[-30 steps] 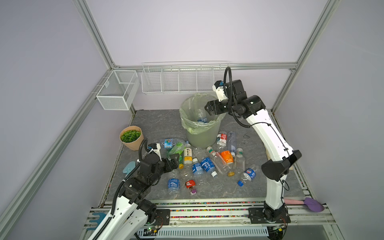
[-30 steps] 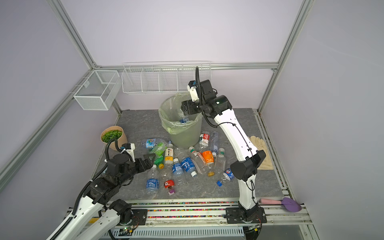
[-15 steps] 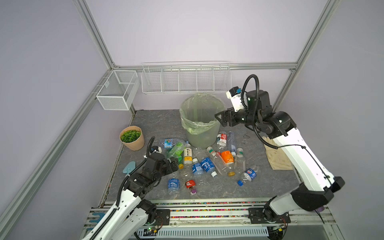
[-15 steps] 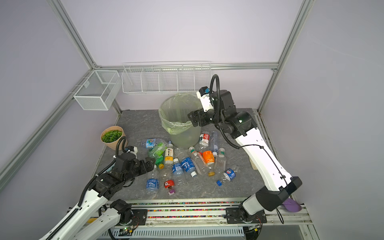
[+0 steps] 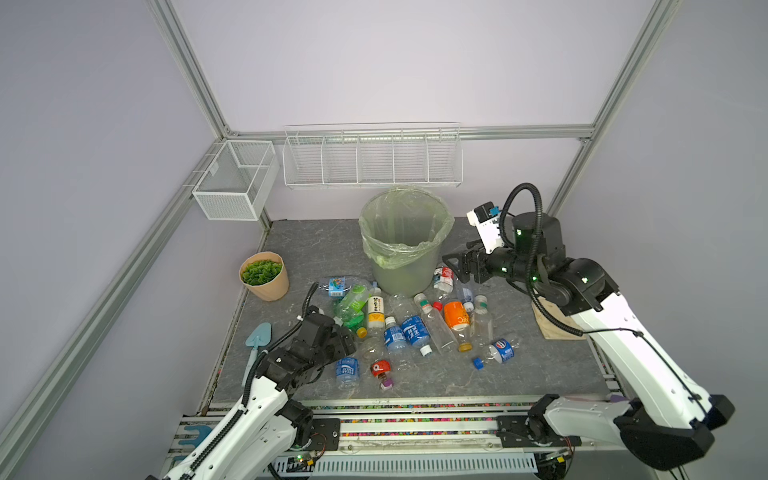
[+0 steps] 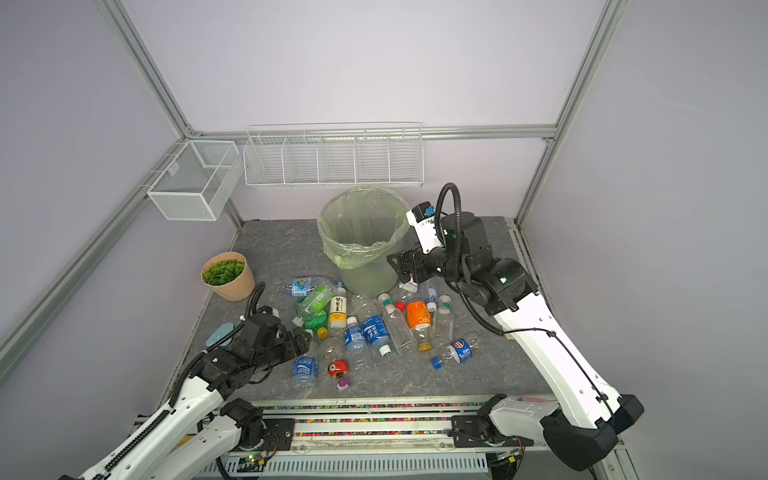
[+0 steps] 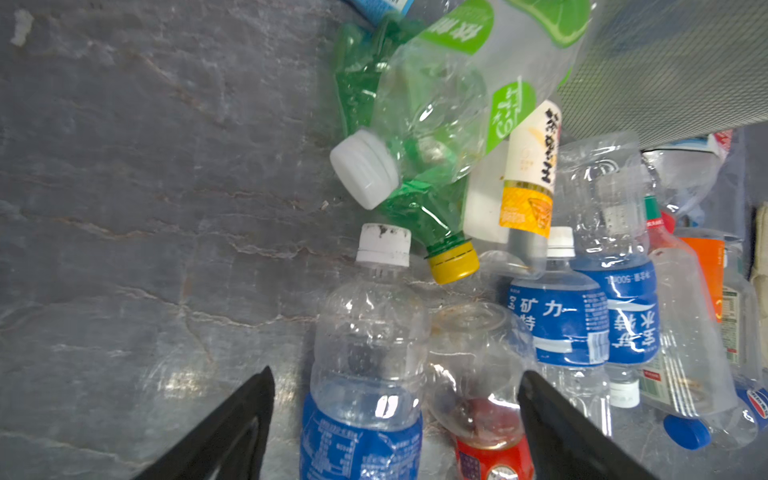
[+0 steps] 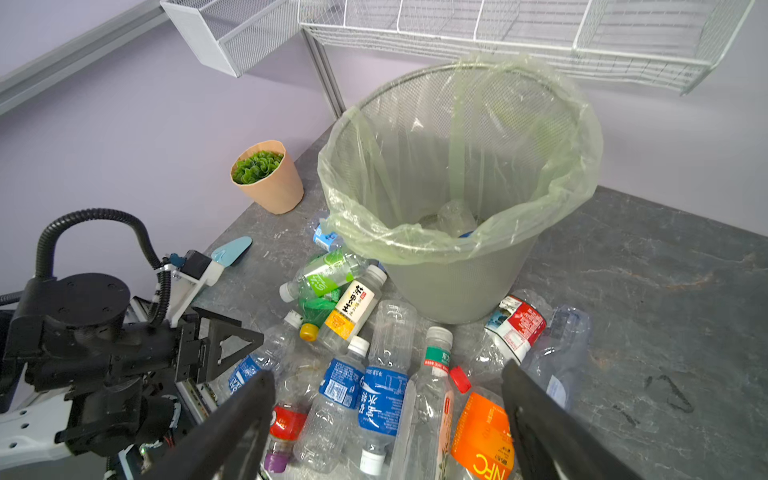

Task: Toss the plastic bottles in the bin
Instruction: 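Withdraw the right gripper from the bin while the left gripper lowers onto a clear bottle, then close the left gripper on the clear white-capped bottle and lift it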

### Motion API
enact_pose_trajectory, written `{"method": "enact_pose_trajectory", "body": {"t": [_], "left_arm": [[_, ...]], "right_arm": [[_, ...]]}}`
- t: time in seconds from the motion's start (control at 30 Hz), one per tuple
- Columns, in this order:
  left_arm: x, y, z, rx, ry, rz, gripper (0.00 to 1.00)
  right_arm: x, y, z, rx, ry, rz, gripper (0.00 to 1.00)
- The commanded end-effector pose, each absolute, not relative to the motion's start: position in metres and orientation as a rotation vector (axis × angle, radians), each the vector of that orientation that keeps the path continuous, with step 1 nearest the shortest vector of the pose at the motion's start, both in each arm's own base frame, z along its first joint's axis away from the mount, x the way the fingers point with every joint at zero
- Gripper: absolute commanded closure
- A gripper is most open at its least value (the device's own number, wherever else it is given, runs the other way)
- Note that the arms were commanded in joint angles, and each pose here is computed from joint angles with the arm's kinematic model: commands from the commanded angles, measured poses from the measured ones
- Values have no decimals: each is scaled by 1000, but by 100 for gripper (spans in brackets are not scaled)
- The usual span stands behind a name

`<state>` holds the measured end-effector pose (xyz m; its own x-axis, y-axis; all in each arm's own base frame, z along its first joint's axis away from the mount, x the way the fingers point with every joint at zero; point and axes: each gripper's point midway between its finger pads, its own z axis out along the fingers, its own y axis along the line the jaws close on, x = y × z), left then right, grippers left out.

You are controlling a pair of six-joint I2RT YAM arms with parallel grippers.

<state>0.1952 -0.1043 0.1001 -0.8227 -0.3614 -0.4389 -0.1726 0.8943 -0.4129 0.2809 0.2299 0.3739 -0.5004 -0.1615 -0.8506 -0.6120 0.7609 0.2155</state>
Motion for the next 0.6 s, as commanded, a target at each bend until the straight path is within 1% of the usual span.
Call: {"method": "enact_pose_trajectory", "body": {"t": [0.0,0.3,0.57], "left_arm": [[185,-105,85,-440,2582,-511,11],[181,-108,58,-462,2645,-502,12],[179,-110,47,-471,2678,-497,15]], "right_arm": [[275,230,361,-582,2082,651,12],[268,222,321,-552,2182,625,12],[264,215,291,-508,2249,607,12]]}}
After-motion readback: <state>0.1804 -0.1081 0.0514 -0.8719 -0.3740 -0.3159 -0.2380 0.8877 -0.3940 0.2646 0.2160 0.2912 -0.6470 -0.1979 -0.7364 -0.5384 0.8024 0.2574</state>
